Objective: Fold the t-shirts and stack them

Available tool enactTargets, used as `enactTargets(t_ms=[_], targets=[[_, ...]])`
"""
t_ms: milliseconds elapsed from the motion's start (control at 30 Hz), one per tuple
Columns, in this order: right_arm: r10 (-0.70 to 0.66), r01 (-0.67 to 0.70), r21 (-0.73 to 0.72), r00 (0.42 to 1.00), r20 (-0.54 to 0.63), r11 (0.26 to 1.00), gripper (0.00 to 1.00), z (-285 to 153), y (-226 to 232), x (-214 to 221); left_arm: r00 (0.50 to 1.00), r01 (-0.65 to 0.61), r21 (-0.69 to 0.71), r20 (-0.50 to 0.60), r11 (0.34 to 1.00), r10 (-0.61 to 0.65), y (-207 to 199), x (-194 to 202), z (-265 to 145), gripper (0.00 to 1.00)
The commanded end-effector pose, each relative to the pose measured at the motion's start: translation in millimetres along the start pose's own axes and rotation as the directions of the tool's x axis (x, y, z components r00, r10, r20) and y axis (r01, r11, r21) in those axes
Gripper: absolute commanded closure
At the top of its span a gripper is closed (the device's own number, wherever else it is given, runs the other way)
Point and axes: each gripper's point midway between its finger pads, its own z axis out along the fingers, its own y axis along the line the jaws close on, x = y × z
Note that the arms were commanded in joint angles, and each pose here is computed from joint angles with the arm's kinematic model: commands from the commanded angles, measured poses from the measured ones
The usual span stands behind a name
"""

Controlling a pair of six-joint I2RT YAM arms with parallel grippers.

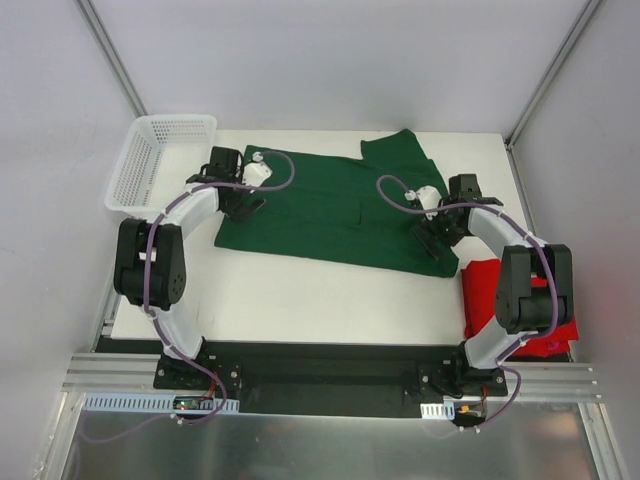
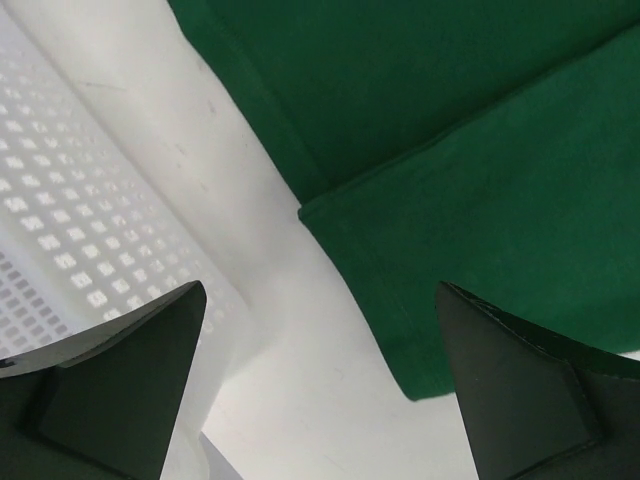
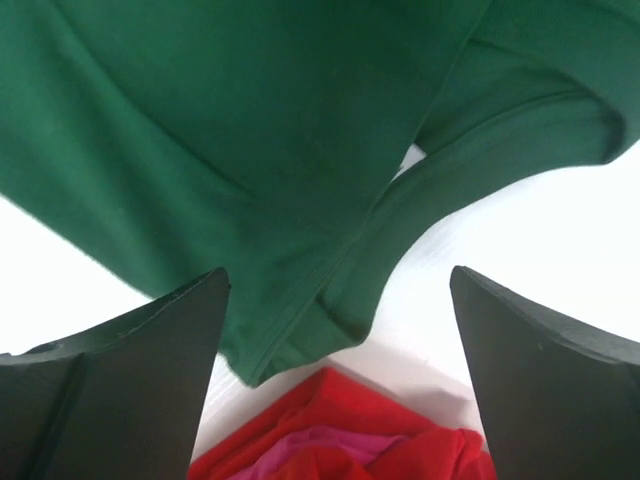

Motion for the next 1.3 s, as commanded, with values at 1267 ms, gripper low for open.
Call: enactTargets(t_ms=[1267], targets=[[-0.173, 0.186, 0.072, 0.973, -0.154, 0.98, 0.04, 26.6, 4.2, 9.6, 0.979, -0.159, 0.094, -0.116, 0.983, 0.17, -58.5, 50.0, 40.8, 0.01]])
